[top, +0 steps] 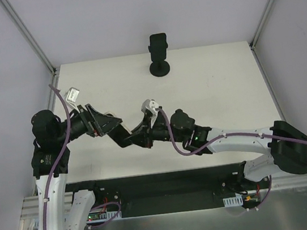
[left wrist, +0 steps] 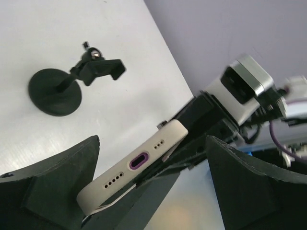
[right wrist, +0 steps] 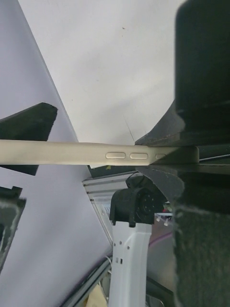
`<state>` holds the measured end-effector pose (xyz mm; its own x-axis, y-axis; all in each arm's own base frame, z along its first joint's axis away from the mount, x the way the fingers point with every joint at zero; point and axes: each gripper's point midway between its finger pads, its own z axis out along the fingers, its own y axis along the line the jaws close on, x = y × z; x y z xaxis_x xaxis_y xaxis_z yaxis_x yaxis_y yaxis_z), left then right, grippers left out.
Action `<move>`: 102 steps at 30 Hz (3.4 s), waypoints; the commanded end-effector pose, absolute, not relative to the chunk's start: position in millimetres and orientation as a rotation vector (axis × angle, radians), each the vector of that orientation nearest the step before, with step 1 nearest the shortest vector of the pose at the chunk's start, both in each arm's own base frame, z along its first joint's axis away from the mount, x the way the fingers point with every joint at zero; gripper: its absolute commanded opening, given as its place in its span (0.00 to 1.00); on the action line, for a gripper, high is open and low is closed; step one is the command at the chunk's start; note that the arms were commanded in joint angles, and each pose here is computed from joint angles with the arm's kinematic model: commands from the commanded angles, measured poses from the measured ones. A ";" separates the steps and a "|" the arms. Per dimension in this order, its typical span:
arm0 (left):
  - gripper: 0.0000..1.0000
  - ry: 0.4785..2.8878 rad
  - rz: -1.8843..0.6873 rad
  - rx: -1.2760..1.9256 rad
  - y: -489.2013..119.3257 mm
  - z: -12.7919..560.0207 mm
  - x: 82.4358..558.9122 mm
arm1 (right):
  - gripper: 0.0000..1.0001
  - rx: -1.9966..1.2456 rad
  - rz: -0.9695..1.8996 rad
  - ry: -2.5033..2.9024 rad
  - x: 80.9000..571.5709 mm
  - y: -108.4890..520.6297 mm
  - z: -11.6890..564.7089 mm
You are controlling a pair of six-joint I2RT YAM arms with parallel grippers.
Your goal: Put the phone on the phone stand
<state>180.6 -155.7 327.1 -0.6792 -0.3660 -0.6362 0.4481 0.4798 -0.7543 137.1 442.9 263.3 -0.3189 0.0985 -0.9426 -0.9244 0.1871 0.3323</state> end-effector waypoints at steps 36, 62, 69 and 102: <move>0.00 1.438 -1.630 0.894 -224.7 405.8 103.1 | 0.10 -0.765 1.690 1.092 125.5 367.9 355.9; 0.00 2.023 -0.722 -0.070 -132.1 357.2 219.0 | 0.64 -0.265 0.491 2.264 249.7 295.1 223.6; 0.00 2.019 -0.745 -0.017 -135.2 356.2 211.6 | 0.54 -0.281 0.413 2.293 254.9 308.1 210.9; 0.00 1.969 -1.046 0.443 -191.2 337.0 191.8 | 0.11 -0.399 0.312 2.193 284.7 310.8 210.1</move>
<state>192.6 -174.5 305.9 -0.6906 -0.0802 -0.7188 0.4757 0.6983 -0.5349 273.8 307.7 191.4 -0.6216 -0.1694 -0.7647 -0.3706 0.9237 0.0966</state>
